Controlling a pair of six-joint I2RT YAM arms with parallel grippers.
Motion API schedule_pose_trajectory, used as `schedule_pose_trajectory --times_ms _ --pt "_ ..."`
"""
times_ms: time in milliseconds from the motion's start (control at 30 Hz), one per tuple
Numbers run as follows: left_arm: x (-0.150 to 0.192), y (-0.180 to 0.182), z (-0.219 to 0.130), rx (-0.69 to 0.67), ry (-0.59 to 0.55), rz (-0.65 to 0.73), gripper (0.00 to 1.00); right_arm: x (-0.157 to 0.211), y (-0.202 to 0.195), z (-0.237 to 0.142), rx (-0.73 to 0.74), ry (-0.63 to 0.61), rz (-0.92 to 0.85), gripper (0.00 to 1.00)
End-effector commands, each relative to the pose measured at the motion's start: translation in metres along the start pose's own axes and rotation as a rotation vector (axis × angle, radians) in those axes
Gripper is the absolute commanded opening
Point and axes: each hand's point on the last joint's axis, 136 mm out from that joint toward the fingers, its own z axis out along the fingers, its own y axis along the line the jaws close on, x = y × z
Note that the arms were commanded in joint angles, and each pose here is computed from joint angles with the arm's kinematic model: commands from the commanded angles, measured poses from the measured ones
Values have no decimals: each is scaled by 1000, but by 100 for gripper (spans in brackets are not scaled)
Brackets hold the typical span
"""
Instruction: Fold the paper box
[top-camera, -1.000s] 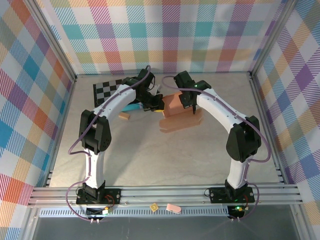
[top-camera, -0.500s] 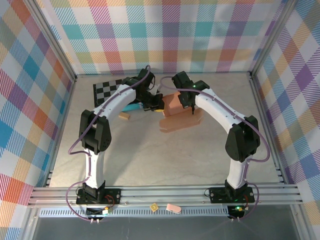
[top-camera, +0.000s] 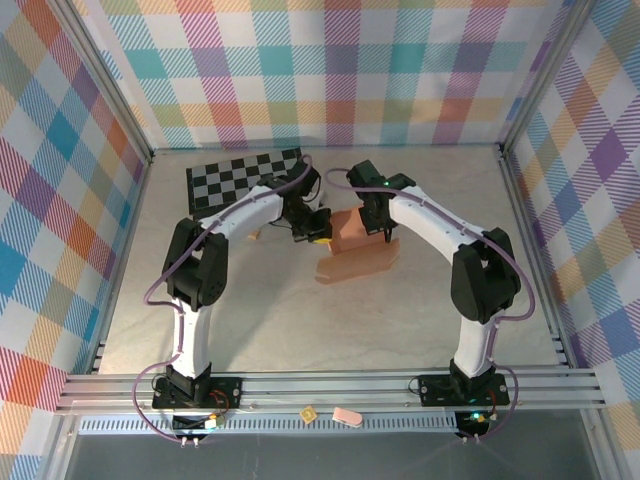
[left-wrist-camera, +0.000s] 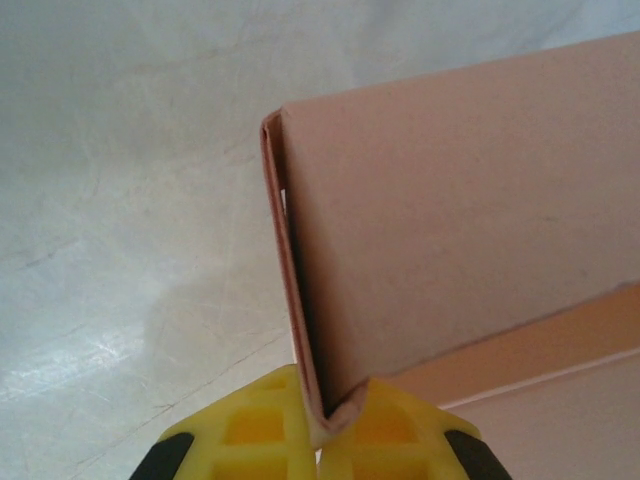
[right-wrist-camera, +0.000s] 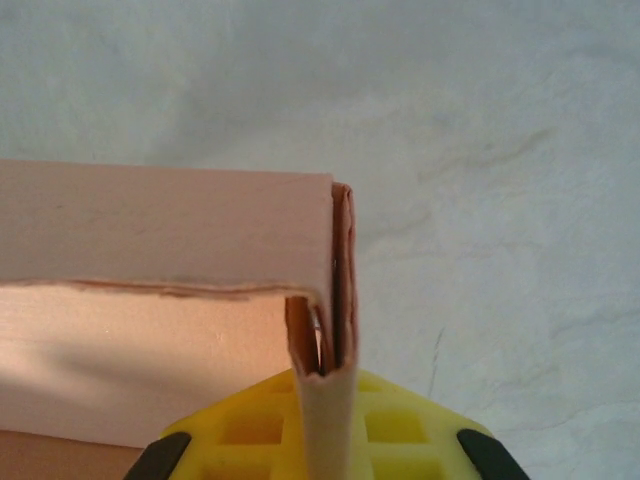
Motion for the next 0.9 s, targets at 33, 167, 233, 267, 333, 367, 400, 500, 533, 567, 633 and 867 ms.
schedule_pose_trajectory --times_ms 33,167,233,267,333,367,400,500,533,567,633,867 --pt "-10 -4 7 -3 -80 1 9 23 11 7 -46 73 18 0" --pt "-4 10 19 -47 -82 -22 15 30 15 12 -45 91 3 0" --pt "-3 16 23 -60 -91 -30 17 31 17 13 -44 94 -4 0" --pt "-3 18 24 -65 -100 -34 18 32 18 13 -43 95 -7 0" --pt "-5 21 25 -74 -115 -36 19 32 19 14 -44 94 -14 0" --pt "-7 22 25 -78 -125 -36 19 32 20 14 -44 94 -15 0" --pt "-9 22 25 -81 -136 -37 19 32 20 14 -44 94 -18 0" --pt "-13 23 25 -81 -162 -36 20 33 22 15 -45 97 -25 0" --pt "-15 24 26 -84 -169 -36 19 33 22 15 -44 98 -27 0" --pt "-16 24 27 -89 -175 -36 19 33 23 15 -45 97 -28 0" --pt "-18 24 29 -94 -188 -31 18 32 23 15 -47 96 -29 0" --pt "-21 30 30 -182 -235 -21 9 32 25 16 -48 99 -34 0"
